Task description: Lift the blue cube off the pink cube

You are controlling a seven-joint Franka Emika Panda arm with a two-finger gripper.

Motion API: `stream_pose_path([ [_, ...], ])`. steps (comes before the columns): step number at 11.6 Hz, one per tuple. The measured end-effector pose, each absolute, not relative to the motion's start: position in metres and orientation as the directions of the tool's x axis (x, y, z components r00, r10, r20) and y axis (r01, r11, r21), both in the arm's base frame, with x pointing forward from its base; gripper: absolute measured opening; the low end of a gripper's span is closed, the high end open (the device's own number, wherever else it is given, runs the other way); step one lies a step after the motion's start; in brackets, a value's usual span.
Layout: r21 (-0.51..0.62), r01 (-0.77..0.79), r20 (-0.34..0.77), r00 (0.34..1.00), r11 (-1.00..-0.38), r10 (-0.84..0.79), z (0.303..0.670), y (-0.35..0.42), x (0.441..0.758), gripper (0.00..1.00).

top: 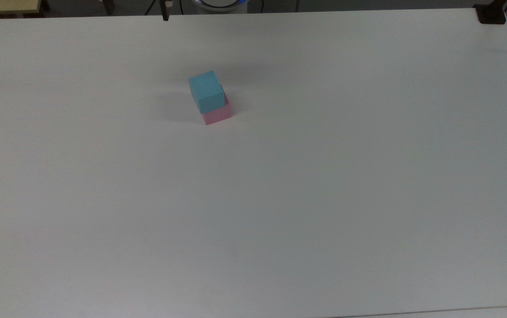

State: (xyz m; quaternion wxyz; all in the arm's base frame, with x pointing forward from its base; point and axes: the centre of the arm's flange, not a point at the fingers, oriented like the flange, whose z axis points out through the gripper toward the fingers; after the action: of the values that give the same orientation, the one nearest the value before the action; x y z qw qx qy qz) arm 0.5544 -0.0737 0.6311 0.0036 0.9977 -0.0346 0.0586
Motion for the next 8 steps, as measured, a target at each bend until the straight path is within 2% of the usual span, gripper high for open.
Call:
stream_pose_path([
  [2,0.039,0.098,0.068,0.993,-0.994,0.101,0.614,-0.071,0.556,1.0],
  [4,0.071,0.24,-0.021,0.971,-0.968,0.239,0.582,-0.063,0.559,1.0],
  [8,0.03,0.336,-0.146,0.933,-0.942,0.328,0.519,-0.032,0.555,1.0],
])
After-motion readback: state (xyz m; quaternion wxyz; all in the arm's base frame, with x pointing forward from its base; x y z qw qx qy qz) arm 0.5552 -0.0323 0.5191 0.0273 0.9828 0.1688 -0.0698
